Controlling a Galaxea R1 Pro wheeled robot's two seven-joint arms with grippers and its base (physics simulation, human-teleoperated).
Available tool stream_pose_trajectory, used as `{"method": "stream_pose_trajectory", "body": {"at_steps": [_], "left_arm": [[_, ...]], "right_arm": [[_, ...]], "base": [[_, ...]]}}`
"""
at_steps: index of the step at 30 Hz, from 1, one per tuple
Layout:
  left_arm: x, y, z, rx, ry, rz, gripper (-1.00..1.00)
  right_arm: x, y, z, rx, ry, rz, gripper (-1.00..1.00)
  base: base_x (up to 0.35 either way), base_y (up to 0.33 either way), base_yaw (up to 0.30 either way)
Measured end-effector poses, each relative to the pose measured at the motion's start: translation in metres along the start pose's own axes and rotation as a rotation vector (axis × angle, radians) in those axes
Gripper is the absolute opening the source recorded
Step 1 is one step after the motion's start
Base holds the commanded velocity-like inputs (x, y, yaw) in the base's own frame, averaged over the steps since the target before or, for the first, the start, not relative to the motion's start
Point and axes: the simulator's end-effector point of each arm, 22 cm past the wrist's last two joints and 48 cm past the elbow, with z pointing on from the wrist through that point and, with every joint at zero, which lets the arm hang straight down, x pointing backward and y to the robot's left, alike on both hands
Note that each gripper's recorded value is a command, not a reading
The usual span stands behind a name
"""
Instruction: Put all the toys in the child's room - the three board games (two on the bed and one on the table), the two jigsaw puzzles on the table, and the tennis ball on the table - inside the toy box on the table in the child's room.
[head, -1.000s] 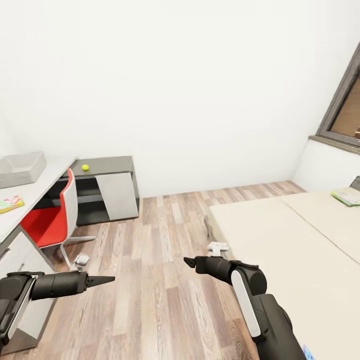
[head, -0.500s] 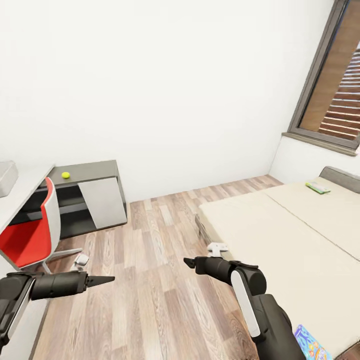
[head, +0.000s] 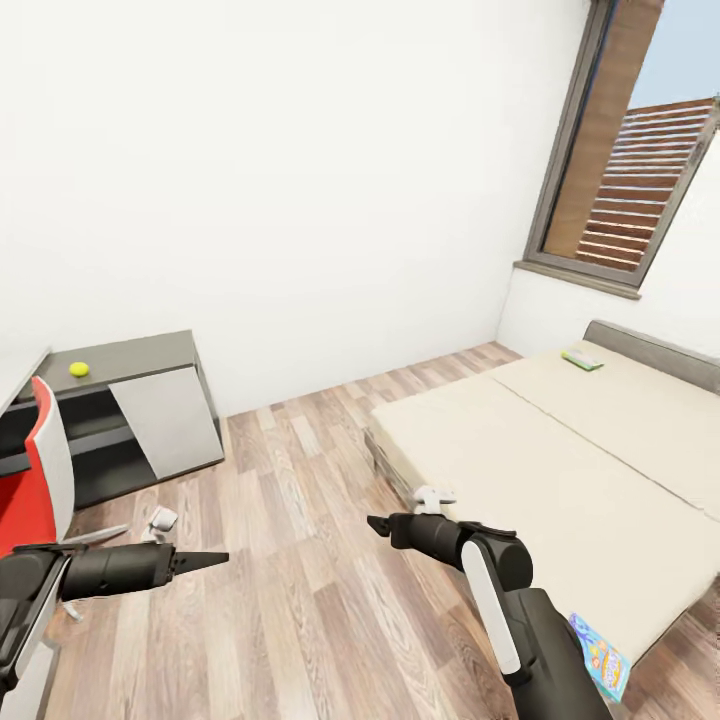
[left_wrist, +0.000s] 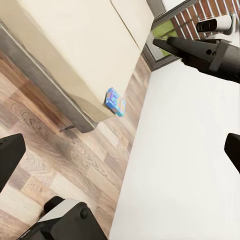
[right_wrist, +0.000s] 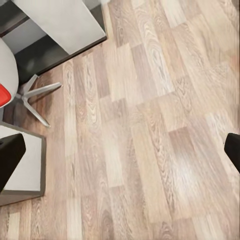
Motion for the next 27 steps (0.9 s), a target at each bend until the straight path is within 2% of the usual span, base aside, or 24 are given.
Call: {"method": "stream_pose_trajectory", "body": {"at_steps": [6, 14, 27], "left_arm": [[-0.006, -0.001, -0.007, 0.001, -0.028, 0.001, 1.0], [-0.025, 0.0, -0.035, -0.021, -0.111, -0.002, 1.0], [-0.03, -0.01, -0.048, -0.03, -0.132, 0.001, 1.0]], "right_arm": [[0.002, -0.001, 0.001, 0.001, 0.006, 0.002, 1.0], [0.008, -0.002, 0.0, 0.005, 0.025, 0.012, 1.0], [0.005, 0.005, -0.01, 0.004, 0.022, 0.009, 1.0]], "base": [[0.0, 0.003, -0.273], [0.0, 0.0, -0.273], [0.0, 0.0, -0.247]]}}
